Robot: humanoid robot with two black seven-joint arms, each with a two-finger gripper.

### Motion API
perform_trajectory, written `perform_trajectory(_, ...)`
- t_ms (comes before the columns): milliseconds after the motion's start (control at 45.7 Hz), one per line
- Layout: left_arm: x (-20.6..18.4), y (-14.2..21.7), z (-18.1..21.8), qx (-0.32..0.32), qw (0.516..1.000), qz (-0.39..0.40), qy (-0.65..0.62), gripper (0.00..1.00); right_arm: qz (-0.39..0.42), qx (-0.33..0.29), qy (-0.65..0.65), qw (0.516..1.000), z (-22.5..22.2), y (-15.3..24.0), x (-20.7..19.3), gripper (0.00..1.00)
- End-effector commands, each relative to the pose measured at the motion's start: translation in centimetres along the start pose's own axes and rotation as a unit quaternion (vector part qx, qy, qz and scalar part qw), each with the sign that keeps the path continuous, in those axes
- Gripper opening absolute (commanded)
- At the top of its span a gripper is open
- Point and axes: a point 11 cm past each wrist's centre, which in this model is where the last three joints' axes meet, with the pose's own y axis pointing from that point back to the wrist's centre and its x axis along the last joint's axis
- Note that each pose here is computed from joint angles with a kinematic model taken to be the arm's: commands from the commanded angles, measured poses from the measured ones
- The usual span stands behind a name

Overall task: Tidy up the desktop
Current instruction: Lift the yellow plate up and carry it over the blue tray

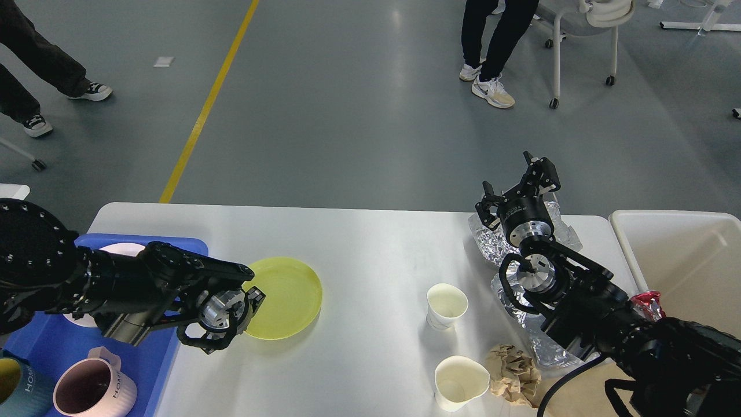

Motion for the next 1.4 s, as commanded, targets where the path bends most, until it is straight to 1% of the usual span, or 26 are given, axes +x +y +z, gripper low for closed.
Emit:
perform_trajectory(0, 1.9, 2.8, 1.0, -0.012, 1.000, -0.007, -0.007, 0.00, 0.000, 0.000, 0.000, 1.000, 0.0, 0.0, 0.0, 1.00)
perform_trajectory(88, 2.8, 5.1, 2.0, -0.018, 0.999, -0.019, -0.027, 0.00, 0.000, 0.000, 0.000, 1.000, 0.0, 0.0, 0.0, 1.00)
perform_trajectory(306, 4.1, 9.9, 2.6, 0.055, 0.996, -0.016, -0.067, 0.00, 0.000, 0.000, 0.000, 1.000, 0.0, 0.0, 0.0, 1.00)
perform_trajectory(394, 4.5, 12.2, 3.3, 0.062, 0.995, -0.017, -0.083, 0.00, -0.001, 0.000, 0.000, 1.000, 0.0, 0.0, -0.1, 1.00)
perform_trajectory(525, 7.0, 15.9, 3.9, 0.038, 0.994, -0.031, -0.102, 0.00, 0.000, 0.000, 0.000, 1.000, 0.0, 0.0, 0.0, 1.00)
perform_trajectory(700, 11.2, 22.5, 3.6, -0.022, 0.980, -0.077, -0.181, 0.00, 0.000, 0.000, 0.000, 1.000, 0.0, 0.0, 0.0, 1.00)
perform_trajectory(810, 13.8, 26.9, 2.6, -0.060, 0.964, -0.071, -0.249, 0.00, -0.001, 0.000, 0.000, 1.000, 0.0, 0.0, -0.1, 1.00)
perform_trajectory(963, 15.7, 30.4, 1.6, -0.089, 0.950, -0.057, -0.294, 0.00, 0.000, 0.000, 0.000, 1.000, 0.0, 0.0, 0.0, 1.00)
perform_trajectory(1072, 16.1, 31.2, 1.4, -0.103, 0.947, -0.054, -0.300, 0.00, 0.000, 0.000, 0.000, 1.000, 0.0, 0.0, 0.0, 1.00)
perform_trajectory(1182, 16.1, 30.6, 1.4, -0.095, 0.947, -0.058, -0.300, 0.00, 0.000, 0.000, 0.000, 1.000, 0.0, 0.0, 0.0, 1.00)
perform_trajectory(1247, 16.0, 29.5, 1.1, -0.083, 0.949, -0.065, -0.297, 0.00, 0.000, 0.000, 0.000, 1.000, 0.0, 0.0, 0.0, 1.00)
perform_trajectory(1379, 16.1, 25.9, -0.1, -0.050, 0.954, -0.084, -0.284, 0.00, 0.000, 0.000, 0.000, 1.000, 0.0, 0.0, 0.0, 1.00)
